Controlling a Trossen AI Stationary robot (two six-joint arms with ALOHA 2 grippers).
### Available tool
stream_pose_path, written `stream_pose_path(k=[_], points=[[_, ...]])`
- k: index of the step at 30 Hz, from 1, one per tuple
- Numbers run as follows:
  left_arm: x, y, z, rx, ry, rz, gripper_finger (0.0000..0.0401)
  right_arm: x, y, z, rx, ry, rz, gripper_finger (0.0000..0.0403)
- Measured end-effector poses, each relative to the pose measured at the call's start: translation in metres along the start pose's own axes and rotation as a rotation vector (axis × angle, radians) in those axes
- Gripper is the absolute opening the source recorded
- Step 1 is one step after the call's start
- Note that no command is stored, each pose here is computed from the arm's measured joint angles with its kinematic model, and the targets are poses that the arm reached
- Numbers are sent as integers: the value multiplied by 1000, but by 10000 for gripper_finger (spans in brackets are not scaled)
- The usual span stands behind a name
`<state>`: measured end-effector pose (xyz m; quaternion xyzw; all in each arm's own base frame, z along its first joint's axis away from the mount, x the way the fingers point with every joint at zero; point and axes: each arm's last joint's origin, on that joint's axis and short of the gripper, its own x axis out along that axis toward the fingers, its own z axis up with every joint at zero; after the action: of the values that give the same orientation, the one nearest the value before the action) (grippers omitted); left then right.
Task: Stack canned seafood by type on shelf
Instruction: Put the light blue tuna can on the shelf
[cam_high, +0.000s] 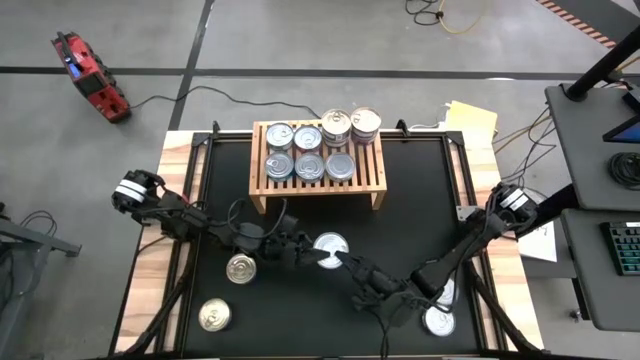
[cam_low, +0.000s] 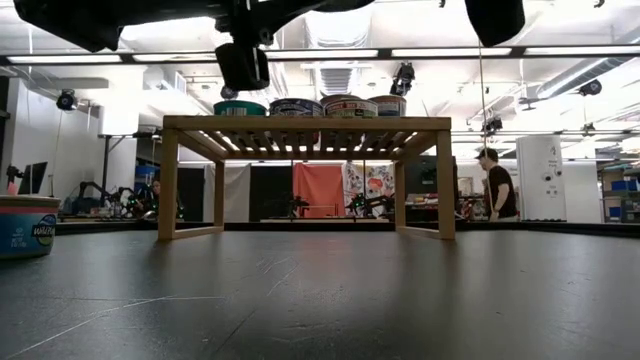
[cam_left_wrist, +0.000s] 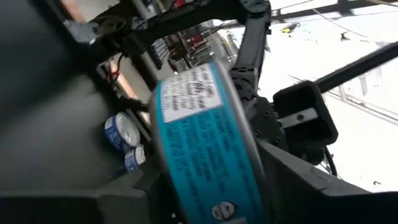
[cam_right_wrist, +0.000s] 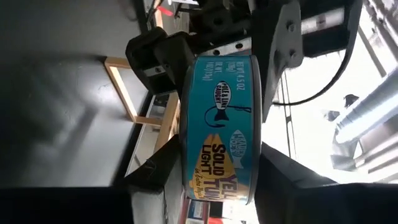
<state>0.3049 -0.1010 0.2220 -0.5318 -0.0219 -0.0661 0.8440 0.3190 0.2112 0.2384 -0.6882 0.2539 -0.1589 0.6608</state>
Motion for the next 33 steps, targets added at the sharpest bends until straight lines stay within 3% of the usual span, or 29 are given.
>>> stream_pose_path(k=[7,12,18,23,27,33], points=[[0,-4,3,49,-34,-29,277,-3,-11,-6,71,7,-9,131],[-1,-6,7,169,-56,-36,321,-8,-30,-18,128,39,-36,131],[-3,-11,7,469,-24,-67,327,-19,-59,-48,303,54,-34,131],[-9,-24,15,604,-4,-102,317,-25,-76,-90,548,-8,86,131],[-23,-35,25,728,31,1,310,-19,-81,-130,767,51,206,131],[-50,-41,38,856,59,275,309,-5,-73,-161,791,223,263,131]])
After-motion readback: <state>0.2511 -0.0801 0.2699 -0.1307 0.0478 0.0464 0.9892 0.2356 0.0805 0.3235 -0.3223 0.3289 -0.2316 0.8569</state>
